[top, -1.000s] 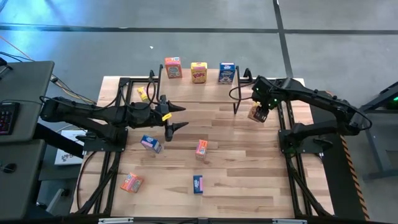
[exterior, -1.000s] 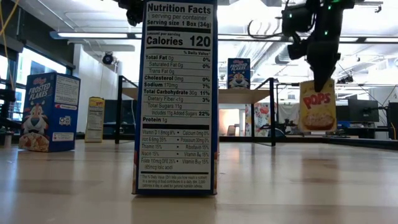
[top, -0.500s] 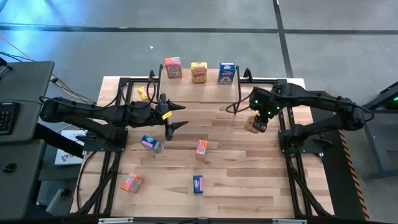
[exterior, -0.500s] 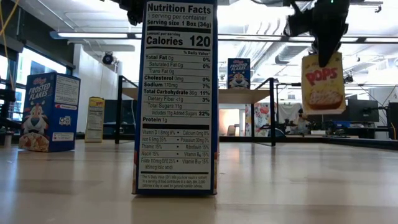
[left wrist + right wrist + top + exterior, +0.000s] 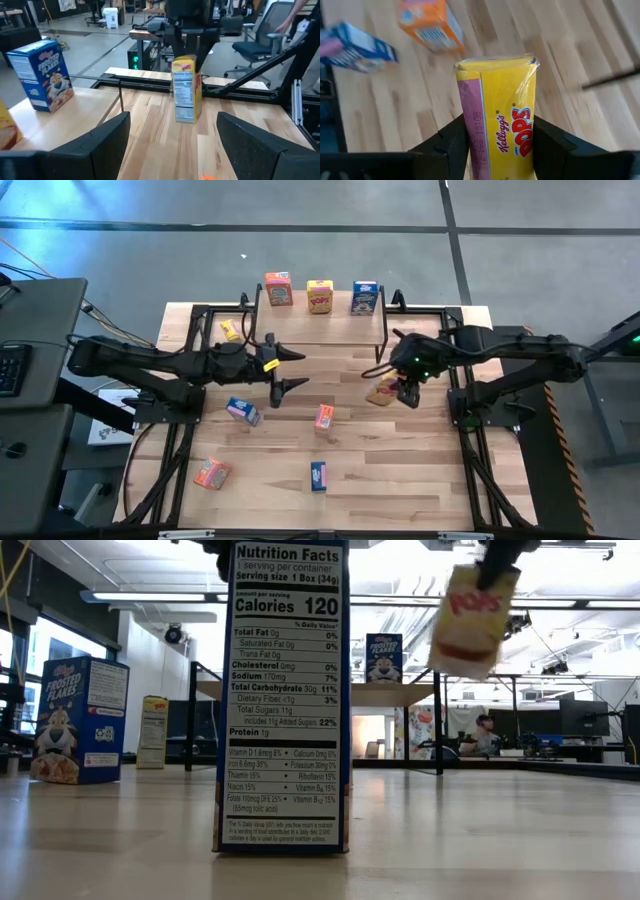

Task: Stack cereal on shelf
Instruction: Put the right yellow cereal box on the shelf aligned with the other yellow cereal box

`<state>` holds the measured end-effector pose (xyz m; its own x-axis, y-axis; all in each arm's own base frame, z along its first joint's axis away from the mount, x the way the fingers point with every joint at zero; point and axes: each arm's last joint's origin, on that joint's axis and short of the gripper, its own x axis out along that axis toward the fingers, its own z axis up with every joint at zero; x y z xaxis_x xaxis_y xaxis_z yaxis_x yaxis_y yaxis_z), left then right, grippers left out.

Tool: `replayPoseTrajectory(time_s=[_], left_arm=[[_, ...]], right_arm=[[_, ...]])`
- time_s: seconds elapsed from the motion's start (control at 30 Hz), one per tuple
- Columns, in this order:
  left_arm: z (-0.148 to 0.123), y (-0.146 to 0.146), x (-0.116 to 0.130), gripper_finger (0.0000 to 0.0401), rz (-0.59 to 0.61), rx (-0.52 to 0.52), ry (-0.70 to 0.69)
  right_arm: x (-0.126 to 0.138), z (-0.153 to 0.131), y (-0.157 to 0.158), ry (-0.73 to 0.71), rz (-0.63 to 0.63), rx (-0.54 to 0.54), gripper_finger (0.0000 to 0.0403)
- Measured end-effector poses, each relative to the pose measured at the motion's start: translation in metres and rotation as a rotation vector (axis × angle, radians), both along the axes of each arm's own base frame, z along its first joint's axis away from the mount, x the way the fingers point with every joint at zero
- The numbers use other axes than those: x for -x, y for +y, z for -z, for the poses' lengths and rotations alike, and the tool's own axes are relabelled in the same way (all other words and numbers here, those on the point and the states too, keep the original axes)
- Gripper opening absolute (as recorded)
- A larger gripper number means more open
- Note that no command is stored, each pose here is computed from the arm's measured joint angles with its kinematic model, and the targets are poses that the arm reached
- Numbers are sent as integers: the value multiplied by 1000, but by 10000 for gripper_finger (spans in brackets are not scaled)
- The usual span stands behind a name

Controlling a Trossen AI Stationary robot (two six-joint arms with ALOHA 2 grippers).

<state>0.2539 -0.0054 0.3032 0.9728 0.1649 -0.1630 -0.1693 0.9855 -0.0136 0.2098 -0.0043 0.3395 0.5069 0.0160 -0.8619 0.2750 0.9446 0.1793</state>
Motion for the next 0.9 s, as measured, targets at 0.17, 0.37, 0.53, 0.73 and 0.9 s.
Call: replayPoseTrajectory(time_s=[0.17, 0.37, 0.53, 0.73, 0.9], left_arm=[[6, 3, -14, 289, 9, 11, -37], [15, 8, -31, 289, 0, 59, -78], [25, 11, -44, 289, 41, 69, -83], [30, 11, -63, 289, 66, 73, -52], [38, 9, -81, 289, 121, 83, -17]], right_arm=[[-6, -8, 6, -89, -46, 22, 167], [-10, -8, 7, -105, -55, 27, 167], [-21, -7, 7, -144, -77, 28, 167], [-34, 2, 7, -129, -97, 37, 167], [-46, 13, 7, -86, -121, 56, 167]])
